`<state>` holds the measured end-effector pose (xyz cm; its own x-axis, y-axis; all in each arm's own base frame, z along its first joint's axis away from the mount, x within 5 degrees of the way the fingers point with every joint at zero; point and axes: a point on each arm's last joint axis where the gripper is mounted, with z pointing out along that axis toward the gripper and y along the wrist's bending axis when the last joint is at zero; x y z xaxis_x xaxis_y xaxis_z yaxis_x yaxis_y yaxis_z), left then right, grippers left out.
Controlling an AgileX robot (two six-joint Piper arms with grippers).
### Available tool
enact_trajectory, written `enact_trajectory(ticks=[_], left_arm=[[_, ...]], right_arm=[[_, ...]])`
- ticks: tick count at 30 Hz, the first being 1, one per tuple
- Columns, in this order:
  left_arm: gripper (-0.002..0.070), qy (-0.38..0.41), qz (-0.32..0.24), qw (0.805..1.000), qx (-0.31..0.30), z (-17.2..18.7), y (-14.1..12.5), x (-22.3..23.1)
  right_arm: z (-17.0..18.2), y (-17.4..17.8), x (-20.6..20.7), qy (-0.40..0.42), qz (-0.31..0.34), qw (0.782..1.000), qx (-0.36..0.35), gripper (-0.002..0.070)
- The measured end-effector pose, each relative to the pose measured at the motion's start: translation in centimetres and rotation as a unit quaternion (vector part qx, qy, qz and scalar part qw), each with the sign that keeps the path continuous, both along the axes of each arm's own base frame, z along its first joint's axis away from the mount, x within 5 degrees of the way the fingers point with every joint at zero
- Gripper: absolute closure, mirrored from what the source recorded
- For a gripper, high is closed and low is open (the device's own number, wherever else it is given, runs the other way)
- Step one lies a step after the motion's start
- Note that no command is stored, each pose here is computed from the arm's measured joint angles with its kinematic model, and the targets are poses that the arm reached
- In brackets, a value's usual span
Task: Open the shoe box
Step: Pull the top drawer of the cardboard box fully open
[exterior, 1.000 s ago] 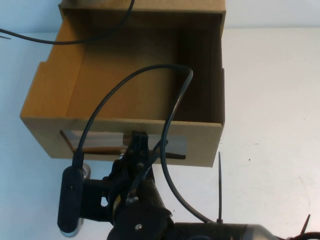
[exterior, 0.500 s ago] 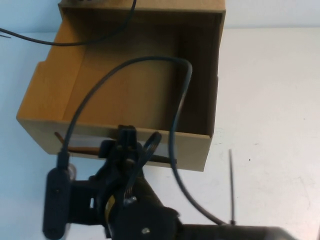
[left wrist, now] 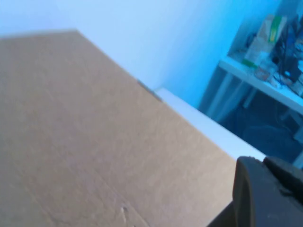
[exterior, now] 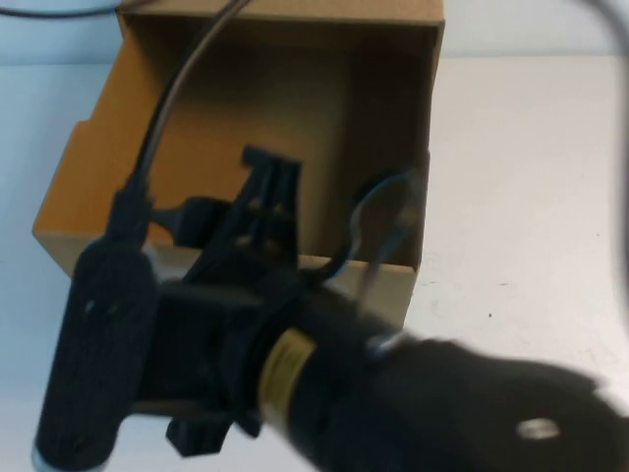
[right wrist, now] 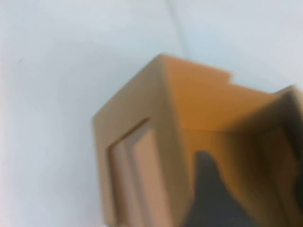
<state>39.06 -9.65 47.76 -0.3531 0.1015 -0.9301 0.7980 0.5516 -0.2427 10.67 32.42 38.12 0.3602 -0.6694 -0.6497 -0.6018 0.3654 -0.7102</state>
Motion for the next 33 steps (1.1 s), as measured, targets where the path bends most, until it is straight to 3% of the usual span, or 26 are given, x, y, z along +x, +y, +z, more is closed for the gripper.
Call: enact_trajectory(ticks=[5,8,14,23,29,33], left_arm=[[0.0679,-0.040,0.028,0.999,-0.001,4.2,2.8,-4.0],[0.0679,-0.063,0.051,0.997,0.008,6.3,4.4,-6.6],[0.0679,-0.115,0.134,0.983,0.055,10.3,6.6,-13.1],[0.0679,-0.195,0.212,0.952,0.106,13.9,6.3,-24.4],[0.0679,-0.159,0.240,0.948,0.138,10.9,6.3,-28.2],[0.0679,-0.103,0.246,0.951,0.159,6.8,6.5,-29.5]], right_arm=[[2.5,-2.5,-0.1,-0.007,-0.023,0.999,0.032,0.0580],[3.7,-4.2,0.1,-0.009,-0.054,0.998,0.042,0.0658],[6.7,-9.1,0.1,-0.009,-0.125,0.989,0.080,0.0685],[11.1,-20.0,-0.5,0.010,-0.240,0.952,0.191,0.0689],[12.3,-27.8,-1.8,0.075,-0.250,0.918,0.300,0.0689],[10.7,-31.2,-2.4,0.093,-0.247,0.909,0.322,0.0689]])
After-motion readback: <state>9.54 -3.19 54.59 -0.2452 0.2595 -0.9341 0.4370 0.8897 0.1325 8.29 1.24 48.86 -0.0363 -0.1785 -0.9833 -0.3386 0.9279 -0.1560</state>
